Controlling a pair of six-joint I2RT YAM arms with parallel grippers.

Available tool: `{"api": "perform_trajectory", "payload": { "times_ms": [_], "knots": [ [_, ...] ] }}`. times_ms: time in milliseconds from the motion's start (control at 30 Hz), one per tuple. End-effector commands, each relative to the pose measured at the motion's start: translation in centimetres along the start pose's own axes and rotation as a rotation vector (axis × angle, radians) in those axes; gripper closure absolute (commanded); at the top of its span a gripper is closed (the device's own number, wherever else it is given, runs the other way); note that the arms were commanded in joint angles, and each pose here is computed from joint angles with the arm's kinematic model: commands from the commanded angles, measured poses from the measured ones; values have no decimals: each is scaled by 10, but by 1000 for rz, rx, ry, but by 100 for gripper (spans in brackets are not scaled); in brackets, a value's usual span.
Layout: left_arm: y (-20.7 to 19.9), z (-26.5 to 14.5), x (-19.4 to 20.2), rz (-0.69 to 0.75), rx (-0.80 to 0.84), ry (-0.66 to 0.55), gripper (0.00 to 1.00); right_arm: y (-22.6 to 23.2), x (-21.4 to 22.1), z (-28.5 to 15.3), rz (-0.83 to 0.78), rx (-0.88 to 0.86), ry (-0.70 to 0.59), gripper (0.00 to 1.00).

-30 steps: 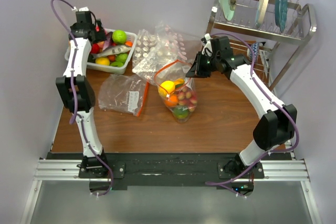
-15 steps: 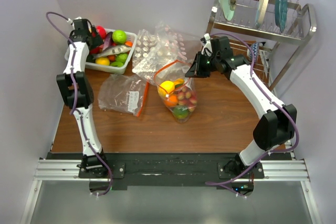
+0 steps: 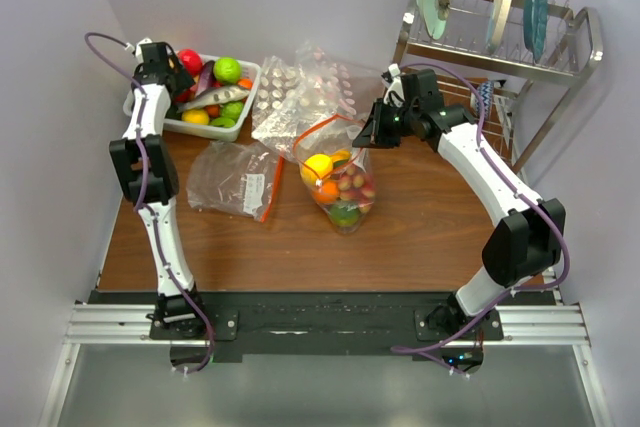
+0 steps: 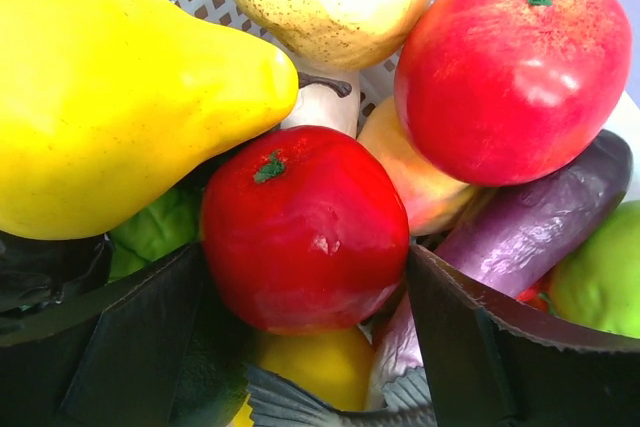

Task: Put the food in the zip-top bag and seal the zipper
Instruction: Pick up the fake fruit from the bin, then place the fake fruit in the zipper food storage bag.

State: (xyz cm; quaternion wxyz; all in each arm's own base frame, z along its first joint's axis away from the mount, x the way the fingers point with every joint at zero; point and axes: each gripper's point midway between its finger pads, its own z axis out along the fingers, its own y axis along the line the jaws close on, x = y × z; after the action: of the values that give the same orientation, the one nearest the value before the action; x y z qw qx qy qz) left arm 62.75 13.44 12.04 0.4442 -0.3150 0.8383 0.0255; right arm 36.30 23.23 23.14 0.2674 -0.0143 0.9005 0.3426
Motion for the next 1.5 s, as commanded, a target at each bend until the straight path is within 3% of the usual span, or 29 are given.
{"api": "perform_trajectory", "payload": {
  "times_ms": [0, 100, 300, 500, 700, 833, 967, 1267, 1467],
  "knots": [
    [-3, 3, -12, -47, 16, -43, 21, 11, -6, -11, -38, -32, -32, 100],
    [-6, 0, -15, -46, 38, -46, 32, 11, -6, -12, -40, -32, -34, 100],
    [-17, -26, -40, -34, 102, -103, 42, 11, -6, -14, -41, -29, -39, 100],
    [-36, -91, -80, -35, 209, -182, 44, 12, -7, -15, -41, -32, -41, 100],
    [-55, -151, -85, -32, 362, -171, 44, 14, -8, -15, -35, -39, -43, 100],
    [-78, -193, -68, -80, 539, -94, 45, 15, -9, -14, -34, -41, -44, 100],
    [-122, -270, -45, -107, 857, -19, 45, 17, -11, -13, -31, -47, -42, 100],
    [-191, -400, 27, -18, 1132, 43, 44, 18, -9, -16, -30, -50, -32, 100],
    [-206, -450, 85, 60, 1202, 80, 45, 18, -6, -16, -25, -53, -22, 100]
  ]
}}
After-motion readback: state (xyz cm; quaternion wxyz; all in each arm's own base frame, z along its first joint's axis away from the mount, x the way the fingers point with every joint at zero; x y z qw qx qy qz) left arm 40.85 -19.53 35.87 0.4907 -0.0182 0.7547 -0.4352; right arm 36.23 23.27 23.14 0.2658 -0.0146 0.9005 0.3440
